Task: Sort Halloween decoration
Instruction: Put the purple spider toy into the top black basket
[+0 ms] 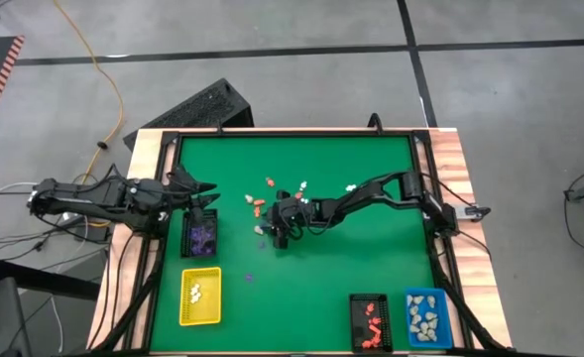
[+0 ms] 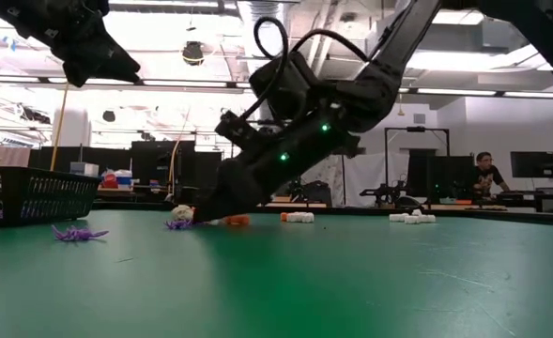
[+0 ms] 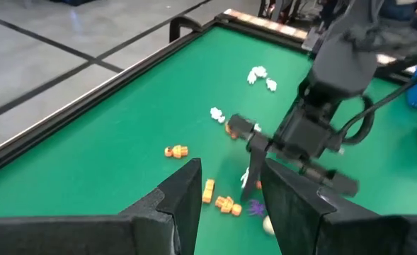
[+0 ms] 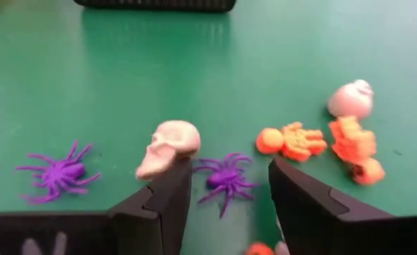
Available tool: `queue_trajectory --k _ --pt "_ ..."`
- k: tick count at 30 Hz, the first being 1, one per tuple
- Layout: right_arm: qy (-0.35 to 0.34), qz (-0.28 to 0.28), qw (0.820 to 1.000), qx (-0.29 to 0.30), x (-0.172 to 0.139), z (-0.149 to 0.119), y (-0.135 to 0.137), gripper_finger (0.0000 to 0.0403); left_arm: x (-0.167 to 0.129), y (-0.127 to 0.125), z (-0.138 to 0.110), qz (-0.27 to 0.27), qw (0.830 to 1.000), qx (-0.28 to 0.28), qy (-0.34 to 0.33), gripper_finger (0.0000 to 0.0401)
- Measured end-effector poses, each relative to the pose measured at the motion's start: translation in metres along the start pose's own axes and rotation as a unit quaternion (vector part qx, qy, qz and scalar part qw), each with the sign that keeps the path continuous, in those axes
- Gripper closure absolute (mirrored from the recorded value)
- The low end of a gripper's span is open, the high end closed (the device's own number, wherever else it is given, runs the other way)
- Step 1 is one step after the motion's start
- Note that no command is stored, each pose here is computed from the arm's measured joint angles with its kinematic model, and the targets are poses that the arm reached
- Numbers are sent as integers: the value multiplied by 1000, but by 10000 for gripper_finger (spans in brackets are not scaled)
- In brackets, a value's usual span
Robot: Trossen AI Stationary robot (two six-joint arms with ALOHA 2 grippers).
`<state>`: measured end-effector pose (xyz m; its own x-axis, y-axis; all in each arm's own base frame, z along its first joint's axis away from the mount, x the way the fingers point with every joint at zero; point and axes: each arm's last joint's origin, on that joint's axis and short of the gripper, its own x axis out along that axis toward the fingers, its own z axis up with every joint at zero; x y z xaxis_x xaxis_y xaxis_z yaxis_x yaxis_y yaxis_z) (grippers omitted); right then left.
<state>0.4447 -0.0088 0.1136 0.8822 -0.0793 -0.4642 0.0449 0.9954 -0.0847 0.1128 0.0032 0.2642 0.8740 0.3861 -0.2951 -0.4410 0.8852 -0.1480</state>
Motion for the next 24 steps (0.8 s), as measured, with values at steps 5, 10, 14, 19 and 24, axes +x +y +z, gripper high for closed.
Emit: queue_trajectory --k 5,10,14,19,24 --pt "1 -2 1000 3 9 -1 1 196 0 0 1 -1 1000 5 -5 267" --pt "11 -11 1000 20 10 0 -4 227 0 0 1 -1 1000 4 -5 267" --pt "32 -19 998 45 10 -3 -6 290 0 0 1 -1 1000 2 -5 267" --pt "39 -23 998 43 9 -4 -3 373 0 0 1 -1 1000 2 -5 267" --pt "30 -27 998 44 7 0 -4 386 0 0 1 -1 1000 2 -5 267"
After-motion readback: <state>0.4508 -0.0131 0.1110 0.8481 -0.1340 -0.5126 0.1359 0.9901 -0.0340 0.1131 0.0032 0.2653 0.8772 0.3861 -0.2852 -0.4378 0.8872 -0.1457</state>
